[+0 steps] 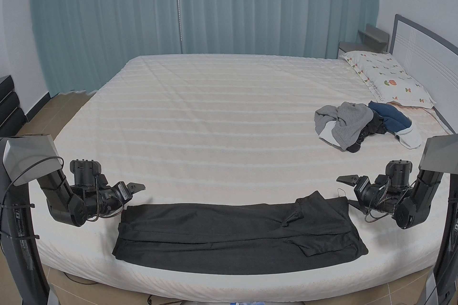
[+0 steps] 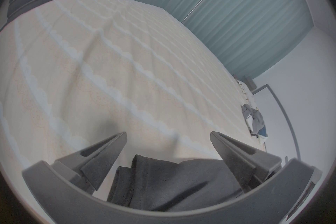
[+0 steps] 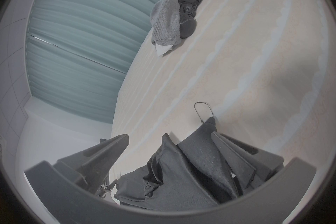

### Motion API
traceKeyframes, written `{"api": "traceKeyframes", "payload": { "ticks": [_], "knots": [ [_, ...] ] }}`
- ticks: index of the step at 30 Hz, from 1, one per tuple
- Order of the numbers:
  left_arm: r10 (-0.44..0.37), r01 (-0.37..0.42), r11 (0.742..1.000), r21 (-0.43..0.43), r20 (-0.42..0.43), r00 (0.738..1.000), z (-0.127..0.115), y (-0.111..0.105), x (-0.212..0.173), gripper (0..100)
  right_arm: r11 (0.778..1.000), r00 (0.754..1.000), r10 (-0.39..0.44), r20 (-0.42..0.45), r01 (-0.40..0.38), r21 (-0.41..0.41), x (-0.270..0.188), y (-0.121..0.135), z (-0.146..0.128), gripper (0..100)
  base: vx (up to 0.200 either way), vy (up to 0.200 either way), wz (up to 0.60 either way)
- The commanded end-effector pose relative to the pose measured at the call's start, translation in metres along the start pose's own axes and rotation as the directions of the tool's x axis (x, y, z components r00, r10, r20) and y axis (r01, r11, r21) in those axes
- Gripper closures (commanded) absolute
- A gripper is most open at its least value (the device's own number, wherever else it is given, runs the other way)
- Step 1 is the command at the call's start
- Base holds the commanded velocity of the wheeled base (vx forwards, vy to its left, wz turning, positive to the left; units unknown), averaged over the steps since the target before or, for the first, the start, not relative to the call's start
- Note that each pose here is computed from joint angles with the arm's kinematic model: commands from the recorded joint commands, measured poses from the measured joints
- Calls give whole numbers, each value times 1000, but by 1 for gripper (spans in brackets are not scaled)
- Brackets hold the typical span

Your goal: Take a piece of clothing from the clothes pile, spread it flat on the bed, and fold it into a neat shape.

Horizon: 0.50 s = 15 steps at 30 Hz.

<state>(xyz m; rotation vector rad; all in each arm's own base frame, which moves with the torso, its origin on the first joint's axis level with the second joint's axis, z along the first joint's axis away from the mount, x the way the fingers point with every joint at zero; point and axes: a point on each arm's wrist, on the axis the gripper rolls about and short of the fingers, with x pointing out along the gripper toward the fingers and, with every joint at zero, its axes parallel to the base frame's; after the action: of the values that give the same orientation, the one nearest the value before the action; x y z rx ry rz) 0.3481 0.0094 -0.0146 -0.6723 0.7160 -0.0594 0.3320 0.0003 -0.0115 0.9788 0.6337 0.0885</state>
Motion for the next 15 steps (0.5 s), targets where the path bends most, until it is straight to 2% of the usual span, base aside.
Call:
{"api": "traceKeyframes", "payload": {
  "ticks": [1,12,13,15],
  "knots": [
    [28,-28,1000,13,-15,1000,-7,4,4,0,1000,1000,-10,-11,10,5,-1,-3,-4,0,0,0,0],
    [28,-27,999,25,-33,999,-12,0,5,0,1000,1000,-18,-9,18,7,-2,-4,-5,0,0,0,0],
    [29,-28,999,24,-32,999,-12,1,5,100,1000,1000,-18,-9,18,7,-2,-4,-5,0,0,0,0],
    [41,-40,999,22,-31,999,-13,2,5,100,1000,1000,-19,-8,19,8,-2,-4,-5,0,0,0,0]
  ]
}}
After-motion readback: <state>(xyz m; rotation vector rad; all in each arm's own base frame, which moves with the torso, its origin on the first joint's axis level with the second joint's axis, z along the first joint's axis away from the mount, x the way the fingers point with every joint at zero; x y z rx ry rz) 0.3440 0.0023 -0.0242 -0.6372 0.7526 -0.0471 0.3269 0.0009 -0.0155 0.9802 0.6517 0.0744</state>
